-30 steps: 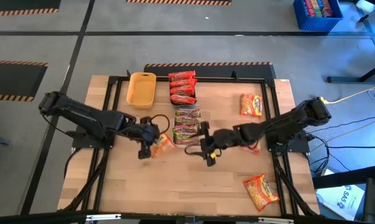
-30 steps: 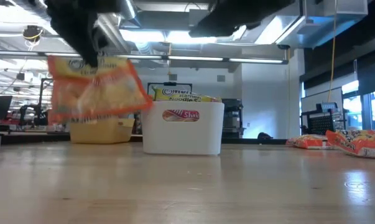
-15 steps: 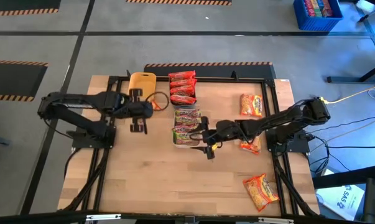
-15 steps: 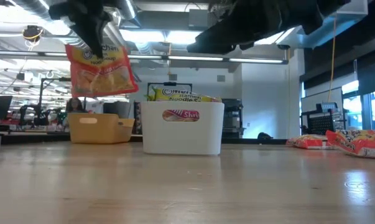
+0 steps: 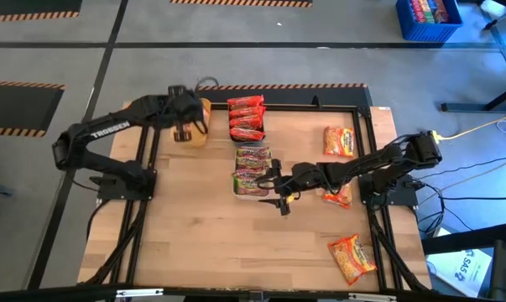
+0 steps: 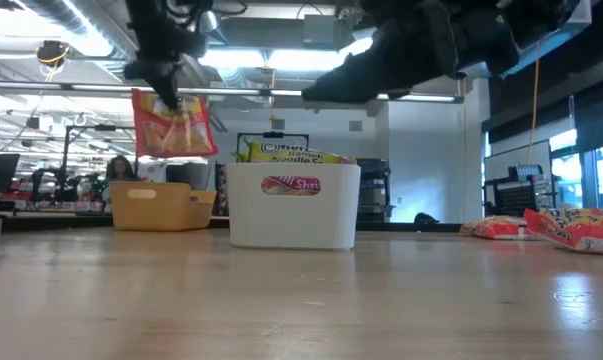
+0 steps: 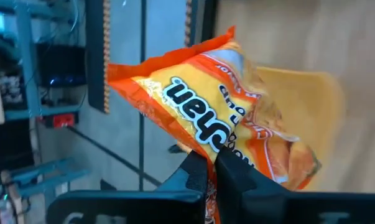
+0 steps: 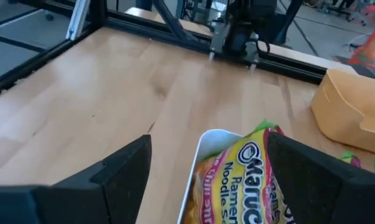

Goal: Sort Maruchan noodles
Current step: Put the orange noodle pack into the yellow bin

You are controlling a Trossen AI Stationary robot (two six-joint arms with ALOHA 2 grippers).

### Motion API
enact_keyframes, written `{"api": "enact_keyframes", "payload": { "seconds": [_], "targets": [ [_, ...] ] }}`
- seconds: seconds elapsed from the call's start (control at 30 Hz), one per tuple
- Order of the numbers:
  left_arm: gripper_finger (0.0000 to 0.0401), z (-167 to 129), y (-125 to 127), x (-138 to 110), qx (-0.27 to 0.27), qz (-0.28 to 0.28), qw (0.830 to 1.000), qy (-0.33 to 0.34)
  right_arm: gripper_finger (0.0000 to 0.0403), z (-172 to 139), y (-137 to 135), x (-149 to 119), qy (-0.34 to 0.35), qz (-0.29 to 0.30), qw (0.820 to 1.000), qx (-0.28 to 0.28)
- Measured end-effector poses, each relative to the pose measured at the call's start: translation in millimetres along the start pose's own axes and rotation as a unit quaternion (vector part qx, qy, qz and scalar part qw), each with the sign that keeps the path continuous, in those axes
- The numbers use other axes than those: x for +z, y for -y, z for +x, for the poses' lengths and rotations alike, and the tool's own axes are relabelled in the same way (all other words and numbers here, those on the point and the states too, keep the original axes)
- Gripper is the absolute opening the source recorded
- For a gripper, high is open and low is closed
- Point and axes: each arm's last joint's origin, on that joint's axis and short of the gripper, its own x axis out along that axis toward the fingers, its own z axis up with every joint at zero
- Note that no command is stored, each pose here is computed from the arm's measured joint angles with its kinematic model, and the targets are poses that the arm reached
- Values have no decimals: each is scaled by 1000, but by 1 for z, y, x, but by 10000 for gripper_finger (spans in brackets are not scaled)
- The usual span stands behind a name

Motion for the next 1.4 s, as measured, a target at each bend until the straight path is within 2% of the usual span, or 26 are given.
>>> {"api": "enact_keyframes", "payload": {
  "seconds": [0.2, 0.43, 0.8, 1.0, 1.13, 1.4],
  "targets": [
    [6, 35, -28, -5, 21, -20, 999, -40, 303, 2, 0, -3, -2, -9, 1000, 0],
    [5, 77, -37, -7, -32, 59, 995, -74, 303, 2, 7, -3, 3, -14, 1000, -11],
    [5, 130, -41, 2, -52, 140, 985, -82, 303, -1, 36, -10, -1, -10, 1000, -15],
    [5, 157, -38, 6, -58, 186, 976, -96, 303, -4, 51, -15, 2, 0, 1000, 3],
    [10, 173, -35, 7, -66, 181, 976, -102, 303, -4, 53, -17, -1, 7, 1000, 12],
    [43, 182, -36, 12, -47, 99, 990, -91, 303, -4, 52, -18, -7, 24, 999, 27]
  ]
}}
